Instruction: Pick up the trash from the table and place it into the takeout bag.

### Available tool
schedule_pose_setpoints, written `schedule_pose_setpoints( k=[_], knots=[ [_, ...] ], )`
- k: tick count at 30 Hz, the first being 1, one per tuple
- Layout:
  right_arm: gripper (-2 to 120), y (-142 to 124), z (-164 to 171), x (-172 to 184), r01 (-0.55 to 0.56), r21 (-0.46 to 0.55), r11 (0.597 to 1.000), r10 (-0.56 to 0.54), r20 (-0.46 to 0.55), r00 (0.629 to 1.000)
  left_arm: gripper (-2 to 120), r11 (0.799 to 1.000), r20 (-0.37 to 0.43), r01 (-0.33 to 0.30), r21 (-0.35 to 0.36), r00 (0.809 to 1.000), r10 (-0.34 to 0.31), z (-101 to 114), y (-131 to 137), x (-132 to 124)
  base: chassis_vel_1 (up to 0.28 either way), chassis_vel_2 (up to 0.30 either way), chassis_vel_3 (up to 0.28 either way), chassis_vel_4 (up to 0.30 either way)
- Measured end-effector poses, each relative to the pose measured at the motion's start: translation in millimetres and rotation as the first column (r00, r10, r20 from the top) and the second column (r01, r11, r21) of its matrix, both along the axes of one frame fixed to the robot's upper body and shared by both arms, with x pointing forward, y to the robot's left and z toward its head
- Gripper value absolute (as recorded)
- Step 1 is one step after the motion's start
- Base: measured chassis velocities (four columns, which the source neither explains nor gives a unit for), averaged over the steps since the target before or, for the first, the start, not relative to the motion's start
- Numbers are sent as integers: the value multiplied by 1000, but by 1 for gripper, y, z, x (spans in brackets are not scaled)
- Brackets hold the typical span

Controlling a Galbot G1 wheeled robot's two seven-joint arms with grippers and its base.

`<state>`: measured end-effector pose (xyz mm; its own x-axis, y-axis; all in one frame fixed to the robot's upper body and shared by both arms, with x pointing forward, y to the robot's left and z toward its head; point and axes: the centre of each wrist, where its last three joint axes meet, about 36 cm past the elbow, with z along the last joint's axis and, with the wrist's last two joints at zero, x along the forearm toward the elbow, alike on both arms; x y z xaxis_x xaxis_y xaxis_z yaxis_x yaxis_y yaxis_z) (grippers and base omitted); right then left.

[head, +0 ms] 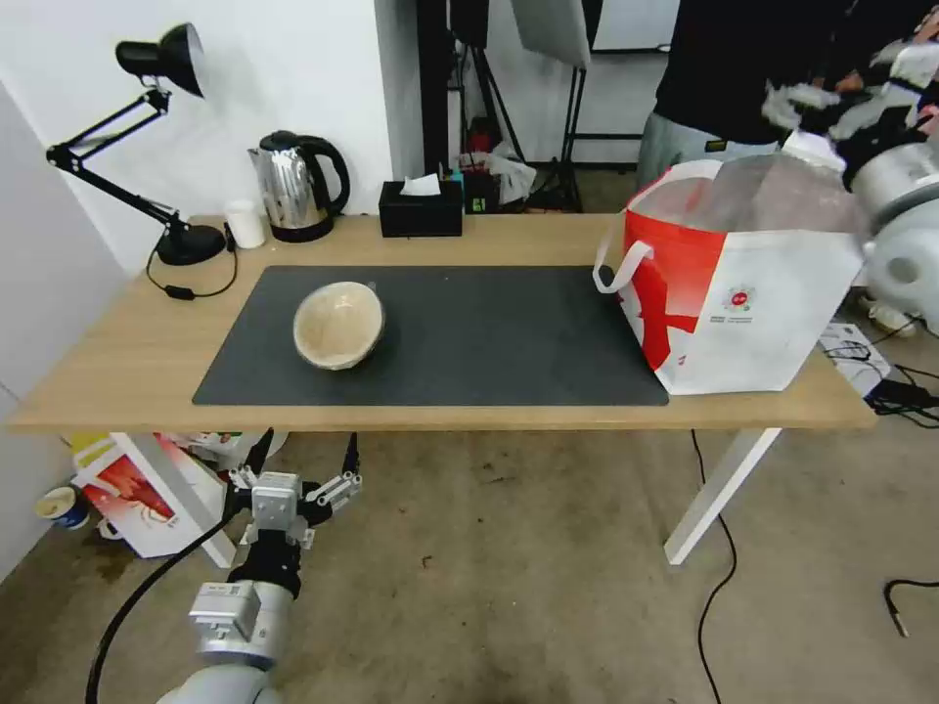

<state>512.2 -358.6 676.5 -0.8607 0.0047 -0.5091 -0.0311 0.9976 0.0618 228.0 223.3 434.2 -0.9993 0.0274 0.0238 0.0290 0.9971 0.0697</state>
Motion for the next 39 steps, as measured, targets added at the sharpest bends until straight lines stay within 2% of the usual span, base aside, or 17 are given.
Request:
schedule_pose_setpoints(
  k=[9,12,18,21,25,30,34,39],
  knots=[
    [100,34,-22,-33,-45,91,995,39,59,997,100,1000,0,0,0,1000,0,0,0,0,0,0,0,0],
    [100,63,-38,-62,-107,124,986,99,73,992,100,1000,0,0,0,1000,0,0,0,0,0,0,0,0],
    [100,73,-43,-73,-128,125,984,119,78,990,100,1000,0,0,0,1000,0,0,0,0,0,0,0,0],
    [100,98,-56,-100,-146,105,984,135,104,985,100,1000,0,0,0,1000,0,0,0,0,0,0,0,0],
    [100,117,-71,-119,-151,95,984,140,112,984,100,1000,0,0,0,1000,0,0,0,0,0,0,0,0],
    [100,139,-92,-149,-174,130,976,163,92,982,100,1000,0,0,0,1000,0,0,0,0,0,0,0,0],
    [100,147,-105,-166,-187,113,976,176,96,980,100,1000,0,0,0,1000,0,0,0,0,0,0,0,0],
    [100,160,-126,-187,-199,113,974,194,48,980,100,1000,0,0,0,1000,0,0,0,0,0,0,0,0]
  ],
)
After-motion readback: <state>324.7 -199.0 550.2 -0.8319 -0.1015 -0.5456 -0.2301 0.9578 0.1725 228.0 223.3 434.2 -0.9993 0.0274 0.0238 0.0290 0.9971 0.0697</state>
